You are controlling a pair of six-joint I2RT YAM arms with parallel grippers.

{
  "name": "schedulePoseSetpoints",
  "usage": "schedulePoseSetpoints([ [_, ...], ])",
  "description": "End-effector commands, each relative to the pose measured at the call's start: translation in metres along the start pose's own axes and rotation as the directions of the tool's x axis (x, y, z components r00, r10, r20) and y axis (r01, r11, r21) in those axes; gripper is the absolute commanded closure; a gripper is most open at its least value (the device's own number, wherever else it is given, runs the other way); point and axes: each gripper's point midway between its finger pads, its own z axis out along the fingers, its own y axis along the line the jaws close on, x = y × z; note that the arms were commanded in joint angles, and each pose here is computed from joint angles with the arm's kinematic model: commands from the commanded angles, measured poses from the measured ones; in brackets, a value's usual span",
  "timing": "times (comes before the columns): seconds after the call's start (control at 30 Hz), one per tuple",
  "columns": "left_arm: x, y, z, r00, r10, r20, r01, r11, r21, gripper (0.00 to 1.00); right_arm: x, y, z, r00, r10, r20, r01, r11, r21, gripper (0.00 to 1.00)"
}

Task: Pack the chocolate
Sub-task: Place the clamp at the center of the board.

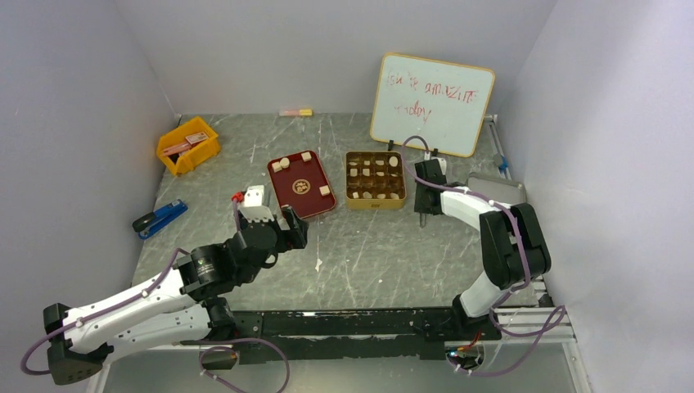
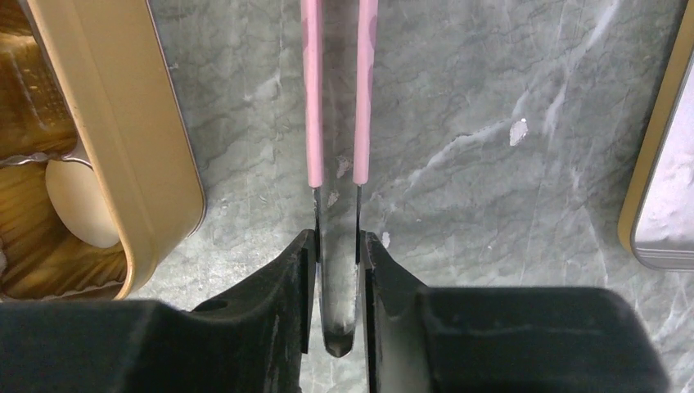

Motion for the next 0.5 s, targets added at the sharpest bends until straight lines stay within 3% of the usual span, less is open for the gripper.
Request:
schedulePoseSetpoints([
  [0.0,-0.004,-0.008,-0.001,1.0,-0.027,0.008,0.027,0.999,0.025,0.06,0.01,-0.004,0.004,0.999,0.031,-0.036,-0.03,0.999,0.016,0.7],
  [0.1,-0.004,-0.009,0.0,1.0,-0.025,0.006,0.025,0.999,0.026,0.06,-0.004,-0.001,-0.007,0.999,0.049,0.004,-0.049,0.999,0.0,0.62],
  [0.47,-0.004,-0.014,0.002,1.0,-0.022,0.006,0.022,0.999,0.037,0.05,-0.062,0.003,-0.045,0.991,0.07,0.11,-0.068,0.997,-0.02,0.58],
])
